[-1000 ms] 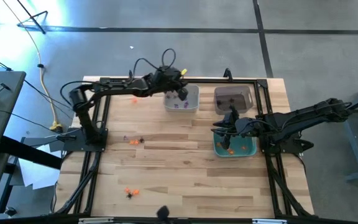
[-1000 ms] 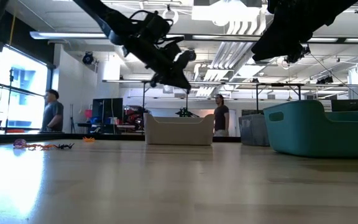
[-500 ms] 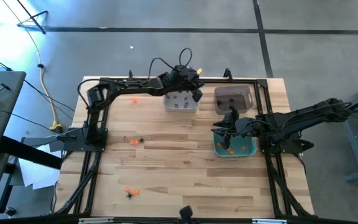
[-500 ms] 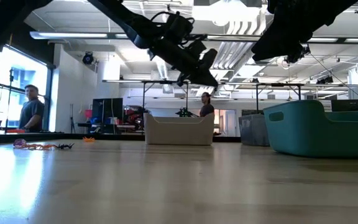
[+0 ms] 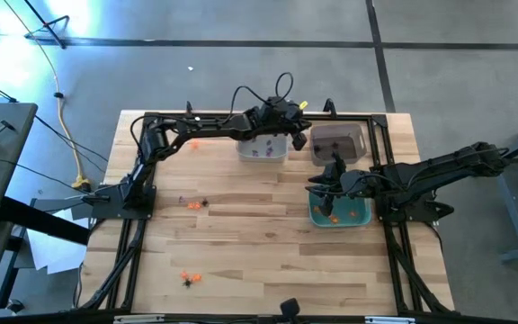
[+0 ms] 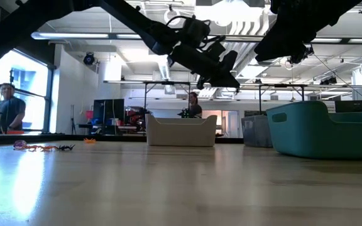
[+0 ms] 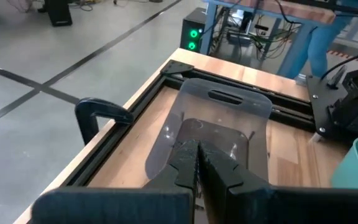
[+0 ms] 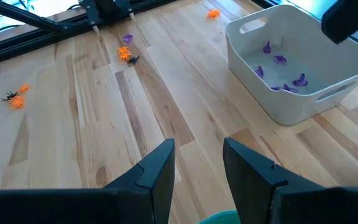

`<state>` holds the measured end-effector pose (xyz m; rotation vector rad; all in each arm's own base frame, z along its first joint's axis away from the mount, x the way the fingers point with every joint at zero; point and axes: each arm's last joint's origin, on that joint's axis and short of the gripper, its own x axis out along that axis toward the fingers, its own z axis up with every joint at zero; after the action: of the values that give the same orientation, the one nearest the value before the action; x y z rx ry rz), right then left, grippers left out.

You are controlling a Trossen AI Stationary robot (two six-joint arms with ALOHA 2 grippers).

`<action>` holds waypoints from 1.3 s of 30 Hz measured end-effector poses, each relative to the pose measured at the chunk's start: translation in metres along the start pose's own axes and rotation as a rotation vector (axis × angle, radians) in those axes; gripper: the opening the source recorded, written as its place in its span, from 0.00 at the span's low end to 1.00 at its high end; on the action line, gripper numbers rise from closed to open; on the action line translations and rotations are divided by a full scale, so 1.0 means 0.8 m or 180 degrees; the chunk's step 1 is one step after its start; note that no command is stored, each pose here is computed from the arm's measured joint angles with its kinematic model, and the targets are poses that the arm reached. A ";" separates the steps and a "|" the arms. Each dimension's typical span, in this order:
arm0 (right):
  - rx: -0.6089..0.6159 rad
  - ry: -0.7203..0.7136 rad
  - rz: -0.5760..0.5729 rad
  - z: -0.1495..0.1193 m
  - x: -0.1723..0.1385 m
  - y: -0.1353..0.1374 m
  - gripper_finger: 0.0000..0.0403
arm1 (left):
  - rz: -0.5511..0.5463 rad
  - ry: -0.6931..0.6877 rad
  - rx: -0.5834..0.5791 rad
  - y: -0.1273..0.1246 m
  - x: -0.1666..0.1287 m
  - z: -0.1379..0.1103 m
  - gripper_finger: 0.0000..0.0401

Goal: Sort Halloween decoration
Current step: Put the black spider toy into the black bin

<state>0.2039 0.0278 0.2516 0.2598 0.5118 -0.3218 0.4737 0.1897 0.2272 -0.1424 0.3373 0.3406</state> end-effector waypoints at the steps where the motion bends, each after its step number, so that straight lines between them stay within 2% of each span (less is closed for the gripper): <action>1: 0.0000 0.0000 0.0000 0.000 0.000 0.000 0.33 | -0.0008 -0.0003 0.0003 -0.001 0.002 0.000 0.00; 21: 0.0000 0.0000 -0.0001 0.000 0.000 0.000 0.33 | -0.0186 -0.0166 0.0172 -0.015 0.007 0.011 0.00; 34: 0.0001 -0.0002 0.0000 0.000 0.000 0.000 0.33 | -0.0228 -0.0090 0.0073 -0.014 0.039 -0.032 0.00; 39: 0.0000 0.0001 -0.0001 0.000 0.000 0.000 0.33 | -0.0249 -0.0109 0.0035 -0.013 0.044 -0.039 0.00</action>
<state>0.2040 0.0278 0.2516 0.2598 0.5122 -0.3221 0.4995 0.1845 0.1869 -0.1383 0.2990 0.2633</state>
